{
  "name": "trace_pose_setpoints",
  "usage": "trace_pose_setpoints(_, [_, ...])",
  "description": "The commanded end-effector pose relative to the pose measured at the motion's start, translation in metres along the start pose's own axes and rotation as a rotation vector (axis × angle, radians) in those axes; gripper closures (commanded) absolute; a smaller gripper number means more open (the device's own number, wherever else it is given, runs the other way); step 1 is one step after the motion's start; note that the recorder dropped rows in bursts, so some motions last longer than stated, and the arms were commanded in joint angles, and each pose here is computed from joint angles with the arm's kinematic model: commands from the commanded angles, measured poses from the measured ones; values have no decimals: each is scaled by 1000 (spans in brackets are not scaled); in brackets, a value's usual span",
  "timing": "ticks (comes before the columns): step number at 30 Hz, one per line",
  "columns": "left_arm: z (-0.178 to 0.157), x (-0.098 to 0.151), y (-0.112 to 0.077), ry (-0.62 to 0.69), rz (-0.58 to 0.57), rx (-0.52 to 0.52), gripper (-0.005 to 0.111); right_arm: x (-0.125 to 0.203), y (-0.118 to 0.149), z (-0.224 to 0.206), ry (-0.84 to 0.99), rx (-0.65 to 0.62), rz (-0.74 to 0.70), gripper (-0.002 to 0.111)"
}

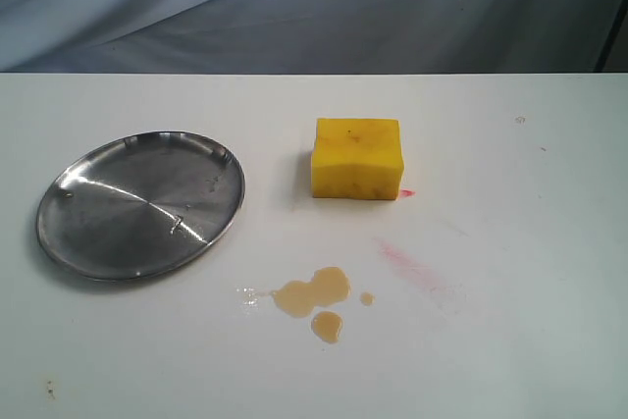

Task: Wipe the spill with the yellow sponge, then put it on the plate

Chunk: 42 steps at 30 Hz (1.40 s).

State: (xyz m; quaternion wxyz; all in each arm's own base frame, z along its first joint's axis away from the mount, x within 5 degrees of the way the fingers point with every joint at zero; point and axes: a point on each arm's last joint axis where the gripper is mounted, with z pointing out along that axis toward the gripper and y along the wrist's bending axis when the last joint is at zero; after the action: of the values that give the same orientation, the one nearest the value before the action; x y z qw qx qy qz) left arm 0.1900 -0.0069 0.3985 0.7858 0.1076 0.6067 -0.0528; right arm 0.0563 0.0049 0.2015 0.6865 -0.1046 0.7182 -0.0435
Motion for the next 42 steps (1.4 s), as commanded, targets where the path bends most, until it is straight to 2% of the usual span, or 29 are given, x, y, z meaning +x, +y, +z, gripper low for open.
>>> trace_pose_setpoints(1, [-2, 10, 11, 31, 47, -125, 107, 1, 0, 0, -6, 5, -9, 108])
trace_pose_setpoints(11, [-10, 33, 26, 304, 76, -293, 107, 1, 0, 0, -6, 5, -9, 108])
trace_pose_setpoints(18, [-10, 34, 27, 315, 35, -311, 107, 1, 0, 0, -6, 5, -9, 108])
trace_pose_setpoints(21, [-10, 35, 26, 352, -19, -337, 107, 1, 0, 0, -6, 5, -9, 108])
trace_pose_setpoints(23, [-8, 30, 21, 406, 18, -314, 107, 1, 0, 0, -6, 5, -9, 108])
trace_pose_setpoints(25, [-4, 21, 12, 432, 34, -259, 107, 1, 0, 0, -6, 5, -9, 108])
trace_pose_setpoints(27, [6, 19, 3, 517, 36, -207, 107, 1, 0, 0, -6, 5, -9, 108])
trace_pose_setpoints(31, [44, 34, -18, 715, 34, -107, 107, 1, 0, 0, -6, 5, -9, 108])
trace_pose_setpoints(37, [121, 74, -69, 895, -115, 50, 107, 1, 0, 0, -6, 5, -9, 108])
trace_pose_setpoints(38, [137, 86, -82, 936, -154, 79, 107, 1, 0, 0, -6, 5, -9, 108])
trace_pose_setpoints(42, [169, 116, -108, 999, -229, 123, 107, 1, 0, 0, -6, 5, -9, 108])
